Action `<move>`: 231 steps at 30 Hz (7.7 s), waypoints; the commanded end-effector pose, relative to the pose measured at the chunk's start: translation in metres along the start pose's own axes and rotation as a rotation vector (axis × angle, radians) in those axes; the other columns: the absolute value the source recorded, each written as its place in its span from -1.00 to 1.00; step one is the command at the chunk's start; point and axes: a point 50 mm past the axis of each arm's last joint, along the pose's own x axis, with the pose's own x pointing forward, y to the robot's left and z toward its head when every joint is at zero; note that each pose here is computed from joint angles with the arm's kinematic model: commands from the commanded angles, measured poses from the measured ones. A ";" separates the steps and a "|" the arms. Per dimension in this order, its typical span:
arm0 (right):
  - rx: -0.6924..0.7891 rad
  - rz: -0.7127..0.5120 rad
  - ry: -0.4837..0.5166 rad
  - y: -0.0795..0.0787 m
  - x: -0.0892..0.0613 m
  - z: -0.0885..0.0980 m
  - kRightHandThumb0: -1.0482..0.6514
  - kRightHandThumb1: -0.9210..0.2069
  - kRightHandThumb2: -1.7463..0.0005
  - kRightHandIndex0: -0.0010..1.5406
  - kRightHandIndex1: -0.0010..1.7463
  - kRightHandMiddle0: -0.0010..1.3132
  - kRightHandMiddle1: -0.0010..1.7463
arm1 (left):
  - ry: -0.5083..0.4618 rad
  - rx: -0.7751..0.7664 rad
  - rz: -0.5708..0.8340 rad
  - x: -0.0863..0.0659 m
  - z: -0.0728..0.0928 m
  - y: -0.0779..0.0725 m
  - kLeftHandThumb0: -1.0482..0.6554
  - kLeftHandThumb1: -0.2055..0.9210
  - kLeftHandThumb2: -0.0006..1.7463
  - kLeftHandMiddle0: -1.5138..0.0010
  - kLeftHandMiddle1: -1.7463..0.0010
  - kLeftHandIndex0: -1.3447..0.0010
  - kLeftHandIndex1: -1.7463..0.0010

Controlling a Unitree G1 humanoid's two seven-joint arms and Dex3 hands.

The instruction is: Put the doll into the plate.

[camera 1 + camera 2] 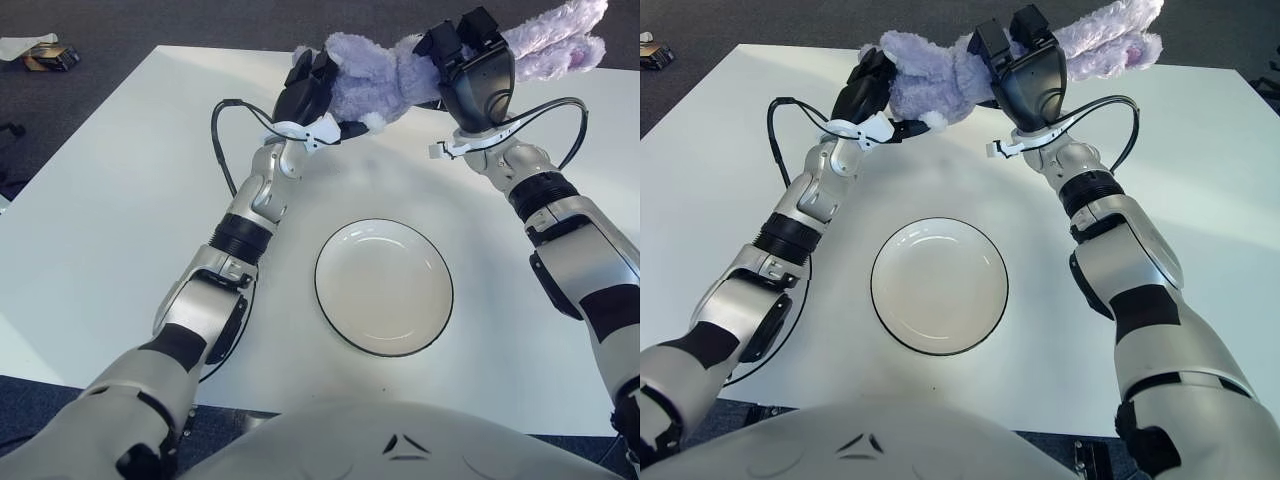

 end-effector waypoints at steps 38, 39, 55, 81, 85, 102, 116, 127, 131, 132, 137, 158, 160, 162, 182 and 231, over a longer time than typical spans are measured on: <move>0.256 -0.002 0.150 0.003 0.003 0.014 0.23 0.46 -0.77 0.05 0.89 -0.17 1.00 | -0.365 0.383 -0.008 0.004 0.010 0.006 -0.90 0.85 -0.90 1.00 1.00 1.00 1.00; 0.263 -0.002 0.152 0.003 0.003 0.014 0.23 0.46 -0.77 0.05 0.89 -0.17 1.00 | -0.365 0.383 -0.006 0.004 0.010 0.006 -0.90 0.85 -0.90 1.00 1.00 1.00 1.00; 0.314 -0.016 0.154 0.000 0.003 0.016 0.23 0.42 -0.73 0.04 0.87 -0.20 1.00 | -0.348 0.408 0.055 0.011 0.003 0.003 -0.79 0.84 -0.89 1.00 1.00 1.00 1.00; 0.381 -0.027 0.107 -0.008 0.003 0.024 0.23 0.39 -0.71 0.03 0.87 -0.21 1.00 | -0.200 0.363 0.059 0.029 -0.005 -0.005 0.73 -0.17 0.49 0.12 -0.88 1.00 -0.24; 0.397 -0.030 0.107 -0.010 0.003 0.025 0.23 0.38 -0.71 0.03 0.86 -0.22 1.00 | -0.186 0.377 0.039 0.031 -0.006 -0.006 0.79 -0.20 0.57 0.12 -0.97 1.00 -0.40; 0.407 -0.071 0.069 -0.013 0.002 0.030 0.23 0.39 -0.72 0.02 0.89 -0.22 1.00 | -0.189 0.388 0.059 0.033 -0.006 -0.010 0.24 -0.52 0.83 -0.09 -0.95 0.19 -1.00; 0.374 -0.047 0.055 -0.011 -0.001 0.032 0.23 0.36 -0.70 0.00 0.91 -0.24 1.00 | -0.192 0.374 0.075 0.033 -0.006 -0.011 0.22 -0.70 0.97 -0.15 -1.00 0.03 -1.00; 0.437 0.057 0.159 -0.010 -0.004 0.032 0.23 0.34 -0.69 -0.02 0.92 -0.25 1.00 | -0.153 0.402 0.023 0.034 -0.012 -0.011 -0.34 -0.18 0.59 -0.71 -1.00 0.02 -1.00; 0.460 0.119 0.198 -0.012 -0.004 0.030 0.23 0.41 -0.76 0.00 0.97 -0.21 1.00 | -0.122 0.421 0.004 0.034 -0.014 -0.011 -0.35 -0.15 0.57 -0.72 -1.00 0.03 -1.00; 0.464 0.150 0.218 -0.014 -0.005 0.027 0.23 0.42 -0.77 0.00 0.98 -0.20 0.99 | -0.112 0.428 0.000 0.033 -0.016 -0.011 -0.35 -0.14 0.56 -0.71 -1.00 0.04 -1.00; 0.492 0.273 0.287 -0.025 -0.007 0.019 0.22 0.35 -0.70 -0.02 1.00 -0.23 0.93 | -0.075 0.450 -0.022 0.032 -0.024 -0.011 -0.36 -0.12 0.56 -0.62 -1.00 0.04 -1.00; 0.760 0.660 0.590 -0.062 -0.020 -0.014 0.23 -0.24 -0.19 -0.29 0.77 -0.51 0.99 | -0.135 0.726 0.131 0.025 -0.043 0.001 -0.33 -0.04 0.49 -0.80 -1.00 0.10 -1.00; 0.792 0.663 0.619 -0.064 -0.020 -0.016 0.23 -0.32 -0.12 -0.28 0.72 -0.56 0.99 | -0.156 0.745 0.151 0.024 -0.044 0.003 -0.32 -0.01 0.46 -0.80 -1.00 0.12 -1.00; 0.861 0.651 0.660 -0.064 -0.020 -0.017 -0.05 -0.39 -0.02 -0.44 0.66 -0.39 0.91 | -0.174 0.761 0.176 0.023 -0.045 0.005 -0.31 0.05 0.42 -0.78 -1.00 0.16 -1.00; 1.297 0.723 1.028 -0.075 -0.002 -0.054 -0.22 -0.58 0.05 -0.51 0.64 -0.48 0.99 | -0.472 0.826 0.580 0.005 -0.051 0.034 -0.29 0.17 0.32 -0.79 -1.00 0.24 -1.00; 1.187 0.770 0.956 -0.054 0.038 -0.081 -0.52 -0.57 0.22 -0.83 -0.36 -1.00 0.29 | -0.814 0.791 0.670 0.006 -0.029 0.040 -0.33 -0.06 0.49 -0.83 -1.00 0.10 -1.00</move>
